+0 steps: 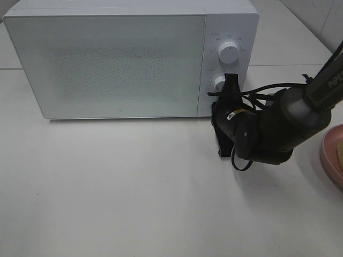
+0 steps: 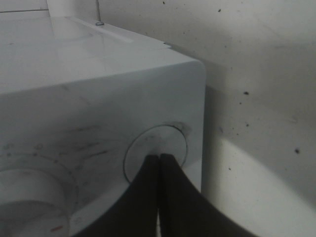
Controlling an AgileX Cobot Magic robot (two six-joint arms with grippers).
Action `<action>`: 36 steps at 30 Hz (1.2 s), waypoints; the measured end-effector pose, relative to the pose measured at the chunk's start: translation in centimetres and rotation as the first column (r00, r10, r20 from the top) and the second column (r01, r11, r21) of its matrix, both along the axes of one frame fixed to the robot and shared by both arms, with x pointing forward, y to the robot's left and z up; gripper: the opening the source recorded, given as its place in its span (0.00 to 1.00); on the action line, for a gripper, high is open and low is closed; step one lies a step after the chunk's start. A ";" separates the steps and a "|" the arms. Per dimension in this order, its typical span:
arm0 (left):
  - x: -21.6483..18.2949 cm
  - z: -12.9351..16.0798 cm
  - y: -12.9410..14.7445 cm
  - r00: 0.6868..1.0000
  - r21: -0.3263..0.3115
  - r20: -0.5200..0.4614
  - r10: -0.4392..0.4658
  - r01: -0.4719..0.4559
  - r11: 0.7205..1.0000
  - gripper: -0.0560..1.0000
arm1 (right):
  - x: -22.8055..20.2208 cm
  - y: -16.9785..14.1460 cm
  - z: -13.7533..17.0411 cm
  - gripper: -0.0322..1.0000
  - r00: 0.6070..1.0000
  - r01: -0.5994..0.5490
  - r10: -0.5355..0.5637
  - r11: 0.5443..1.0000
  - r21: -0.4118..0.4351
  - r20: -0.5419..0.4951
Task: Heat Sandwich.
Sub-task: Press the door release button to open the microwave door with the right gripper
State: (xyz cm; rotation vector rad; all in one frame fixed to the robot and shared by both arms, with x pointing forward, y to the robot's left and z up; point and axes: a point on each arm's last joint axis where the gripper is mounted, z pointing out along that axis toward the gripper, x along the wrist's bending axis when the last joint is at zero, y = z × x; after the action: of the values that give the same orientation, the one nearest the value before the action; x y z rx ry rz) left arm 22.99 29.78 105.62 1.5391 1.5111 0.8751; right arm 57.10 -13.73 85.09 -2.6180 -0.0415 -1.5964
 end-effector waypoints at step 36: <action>0.0 0.0 0.0 1.000 0.000 0.000 0.000 0.000 1.000 0.95 | 2.0 -0.2 -0.2 0.04 1.000 0.024 -0.025 0.998 -0.059 -0.015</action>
State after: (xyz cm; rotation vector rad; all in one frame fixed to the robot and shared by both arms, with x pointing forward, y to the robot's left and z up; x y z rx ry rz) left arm 22.99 29.78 105.62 1.5391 1.5111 0.8751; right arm 59.11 -13.92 84.93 -2.6850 -0.0560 -1.6071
